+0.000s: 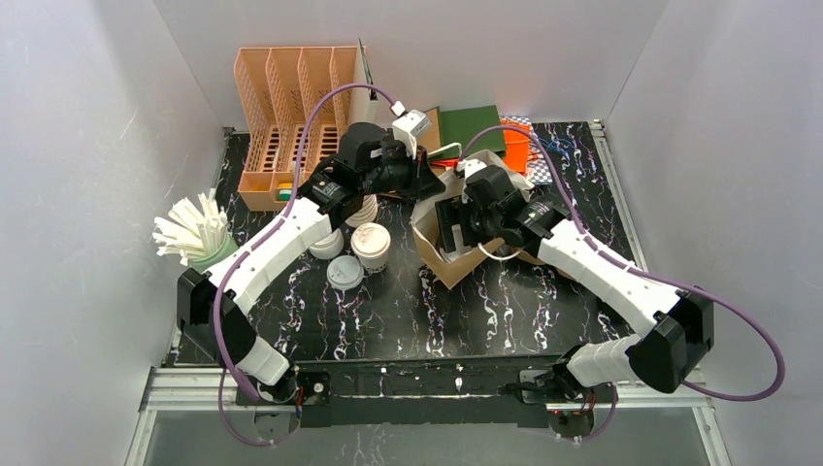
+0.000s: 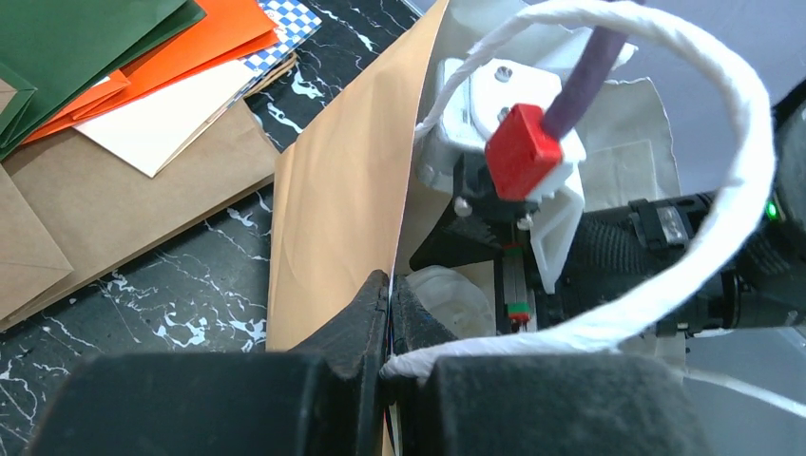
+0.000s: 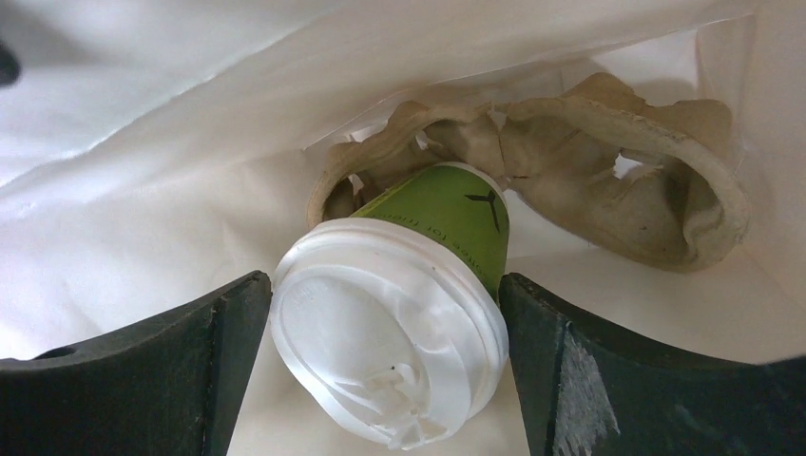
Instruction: Pack the takeout coffee
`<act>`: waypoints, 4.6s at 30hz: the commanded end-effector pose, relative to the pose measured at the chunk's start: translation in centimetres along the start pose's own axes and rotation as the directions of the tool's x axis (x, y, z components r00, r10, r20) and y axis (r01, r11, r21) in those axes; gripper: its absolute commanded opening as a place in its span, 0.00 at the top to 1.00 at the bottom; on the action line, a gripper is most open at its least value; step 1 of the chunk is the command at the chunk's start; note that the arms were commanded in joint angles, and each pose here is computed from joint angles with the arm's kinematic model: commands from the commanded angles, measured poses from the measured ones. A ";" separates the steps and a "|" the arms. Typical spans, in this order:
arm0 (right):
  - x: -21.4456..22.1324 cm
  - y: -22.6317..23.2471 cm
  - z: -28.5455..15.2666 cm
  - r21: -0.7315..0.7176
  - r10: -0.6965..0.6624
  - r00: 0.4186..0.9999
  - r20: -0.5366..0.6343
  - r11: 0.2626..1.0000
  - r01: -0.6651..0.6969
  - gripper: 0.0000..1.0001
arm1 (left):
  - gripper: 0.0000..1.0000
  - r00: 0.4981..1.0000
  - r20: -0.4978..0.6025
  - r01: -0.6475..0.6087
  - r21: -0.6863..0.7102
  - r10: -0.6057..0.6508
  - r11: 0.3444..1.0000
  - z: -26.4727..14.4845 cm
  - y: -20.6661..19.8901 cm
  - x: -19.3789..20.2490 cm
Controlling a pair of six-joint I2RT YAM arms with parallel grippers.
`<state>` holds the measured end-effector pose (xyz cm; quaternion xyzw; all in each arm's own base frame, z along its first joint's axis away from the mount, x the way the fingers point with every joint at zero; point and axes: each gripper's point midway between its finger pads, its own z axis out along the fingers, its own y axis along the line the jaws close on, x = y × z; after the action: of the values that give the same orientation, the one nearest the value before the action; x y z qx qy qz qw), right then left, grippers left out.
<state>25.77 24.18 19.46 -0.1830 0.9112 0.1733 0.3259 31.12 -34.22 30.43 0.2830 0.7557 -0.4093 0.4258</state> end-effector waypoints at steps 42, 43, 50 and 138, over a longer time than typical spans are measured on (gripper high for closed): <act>-4.6 -6.5 -2.6 0.098 0.308 0.898 0.313 0.930 -0.354 0.45 | 1.00 0.888 -0.123 -0.453 -0.058 0.444 0.890 -1.3 -4.4 -0.4; -5.0 -6.5 -2.2 0.076 0.318 0.892 0.322 0.930 -0.359 0.46 | 1.00 0.889 -0.132 -0.448 -0.054 0.439 0.892 -1.3 -4.3 0.0; -6.0 -4.9 0.7 -0.002 0.296 0.927 0.232 0.953 -0.304 0.51 | 1.00 0.972 -0.152 -0.202 -0.142 0.181 0.969 -0.9 -3.4 2.7; -9.9 -2.4 -10.2 -0.001 -0.009 0.915 0.403 1.000 0.010 0.55 | 0.33 0.971 -0.202 0.140 0.034 -0.130 0.990 8.6 3.9 -2.6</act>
<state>28.39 19.80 32.04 -0.1455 0.8321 0.2069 0.4937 40.07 -40.27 27.41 0.2401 0.8030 -0.4579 0.2966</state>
